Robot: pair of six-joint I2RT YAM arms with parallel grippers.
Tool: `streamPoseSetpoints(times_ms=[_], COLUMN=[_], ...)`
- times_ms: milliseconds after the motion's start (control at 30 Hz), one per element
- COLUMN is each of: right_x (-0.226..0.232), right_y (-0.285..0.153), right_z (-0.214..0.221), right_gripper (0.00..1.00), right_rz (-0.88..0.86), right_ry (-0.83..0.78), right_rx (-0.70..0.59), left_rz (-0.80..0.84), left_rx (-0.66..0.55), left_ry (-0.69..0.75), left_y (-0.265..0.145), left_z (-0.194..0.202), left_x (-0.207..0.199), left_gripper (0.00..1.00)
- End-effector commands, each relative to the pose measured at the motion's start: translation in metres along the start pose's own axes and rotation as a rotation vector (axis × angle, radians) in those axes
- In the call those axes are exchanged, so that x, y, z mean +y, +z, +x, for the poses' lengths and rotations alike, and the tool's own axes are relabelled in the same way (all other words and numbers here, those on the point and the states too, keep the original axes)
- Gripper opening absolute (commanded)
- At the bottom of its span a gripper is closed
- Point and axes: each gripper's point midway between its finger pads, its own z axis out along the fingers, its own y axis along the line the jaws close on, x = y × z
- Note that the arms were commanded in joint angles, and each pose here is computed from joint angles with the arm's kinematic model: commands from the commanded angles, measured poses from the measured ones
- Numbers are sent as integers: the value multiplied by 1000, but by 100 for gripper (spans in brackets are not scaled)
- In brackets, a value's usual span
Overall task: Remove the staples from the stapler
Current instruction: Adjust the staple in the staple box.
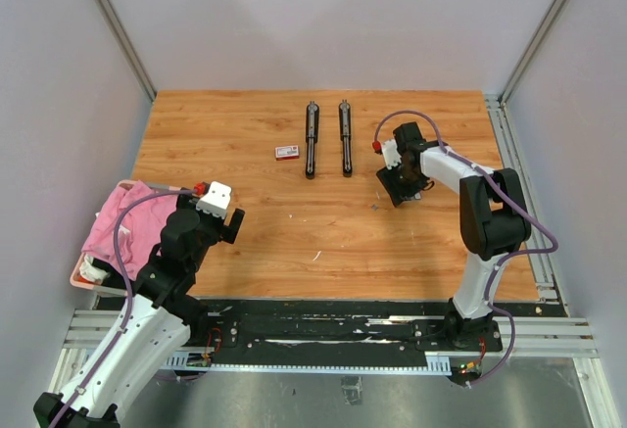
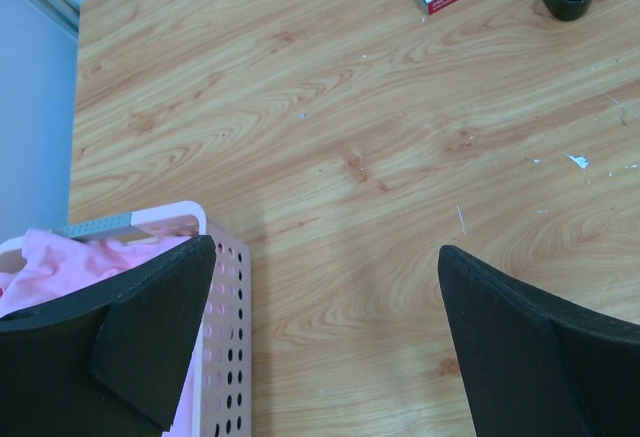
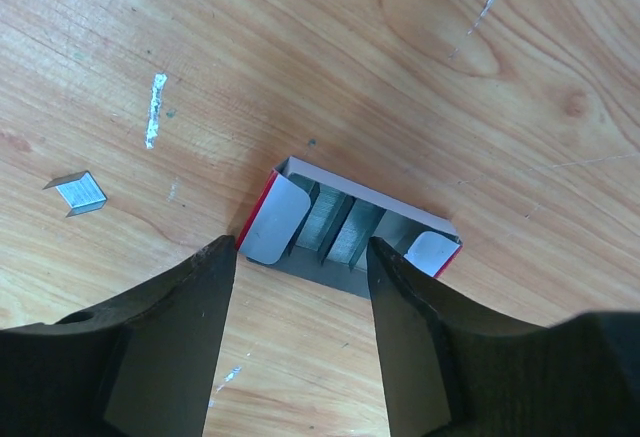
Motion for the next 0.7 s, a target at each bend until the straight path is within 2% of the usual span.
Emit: streamPoseSetpoints(times_ms=[0,333,667], right_x=[2,2,2], right_y=[0,-1,-30], right_z=[-3,-4,-23], right_gripper=[56,52,66], right_rz=[5,6,8], right_ry=[-22,-21,-48], right_rx=[21,17,-63], left_rz=[-6,-5,-2], left_rx=[-25,-25,-22], left_ry=[-2,-1,0], left_y=[2,2,2], left_z=[-4,-4,-4], left_x=[1,1,0], left_gripper=[98,98,98])
